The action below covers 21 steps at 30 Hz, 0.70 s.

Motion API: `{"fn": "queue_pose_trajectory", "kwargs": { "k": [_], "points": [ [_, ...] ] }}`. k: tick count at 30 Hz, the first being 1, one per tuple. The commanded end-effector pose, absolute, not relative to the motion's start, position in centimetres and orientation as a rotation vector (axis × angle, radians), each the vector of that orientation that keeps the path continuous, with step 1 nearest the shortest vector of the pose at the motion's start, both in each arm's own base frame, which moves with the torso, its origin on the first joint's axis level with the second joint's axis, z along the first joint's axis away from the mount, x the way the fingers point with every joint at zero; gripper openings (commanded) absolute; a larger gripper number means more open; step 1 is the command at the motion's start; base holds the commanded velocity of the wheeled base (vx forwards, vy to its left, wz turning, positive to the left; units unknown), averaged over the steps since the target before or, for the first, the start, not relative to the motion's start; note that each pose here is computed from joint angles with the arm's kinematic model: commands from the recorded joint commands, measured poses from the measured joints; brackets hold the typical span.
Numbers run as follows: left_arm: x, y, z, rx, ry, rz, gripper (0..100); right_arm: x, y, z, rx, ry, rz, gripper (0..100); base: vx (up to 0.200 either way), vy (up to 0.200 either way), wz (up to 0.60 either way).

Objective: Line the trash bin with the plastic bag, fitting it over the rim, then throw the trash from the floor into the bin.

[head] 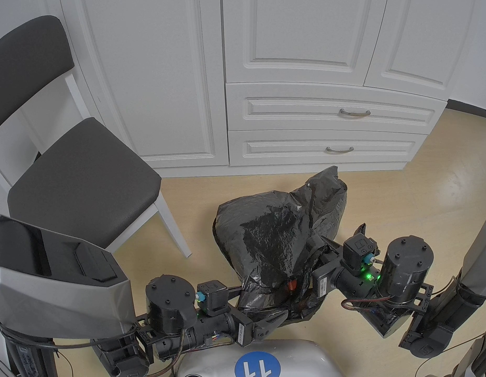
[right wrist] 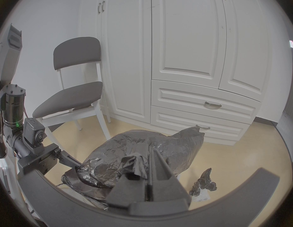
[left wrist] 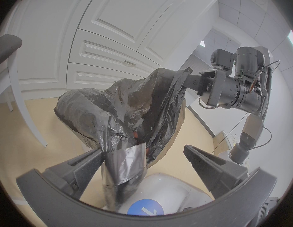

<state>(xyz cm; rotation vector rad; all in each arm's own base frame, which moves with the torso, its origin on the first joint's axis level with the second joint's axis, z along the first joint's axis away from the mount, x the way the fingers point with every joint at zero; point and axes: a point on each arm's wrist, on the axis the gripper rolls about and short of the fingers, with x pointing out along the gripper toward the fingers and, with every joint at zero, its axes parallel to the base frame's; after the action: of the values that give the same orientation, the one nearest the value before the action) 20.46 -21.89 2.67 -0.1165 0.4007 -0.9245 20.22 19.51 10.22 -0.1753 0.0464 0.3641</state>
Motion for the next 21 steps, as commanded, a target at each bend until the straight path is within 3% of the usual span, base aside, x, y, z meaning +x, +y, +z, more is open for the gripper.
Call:
{"fn": "queue_pose_trajectory", "kwargs": {
  "k": [1, 12, 21],
  "points": [
    [20.4, -21.8, 2.6, -0.114, 0.407, -0.924, 100, 20.2, 19.5, 10.1, -0.177, 0.048, 0.365, 0, 0.000, 0.000, 0.00],
    [21.0, -21.6, 2.8, -0.106, 0.380, -0.901, 100, 20.3, 19.6, 10.1, -0.176, 0.050, 0.365, 0, 0.000, 0.000, 0.00],
    [22.1, -19.1, 5.6, -0.007, 0.226, -0.694, 100, 20.3, 19.6, 9.9, -0.180, 0.055, 0.365, 0, 0.000, 0.000, 0.00]
  ]
}}
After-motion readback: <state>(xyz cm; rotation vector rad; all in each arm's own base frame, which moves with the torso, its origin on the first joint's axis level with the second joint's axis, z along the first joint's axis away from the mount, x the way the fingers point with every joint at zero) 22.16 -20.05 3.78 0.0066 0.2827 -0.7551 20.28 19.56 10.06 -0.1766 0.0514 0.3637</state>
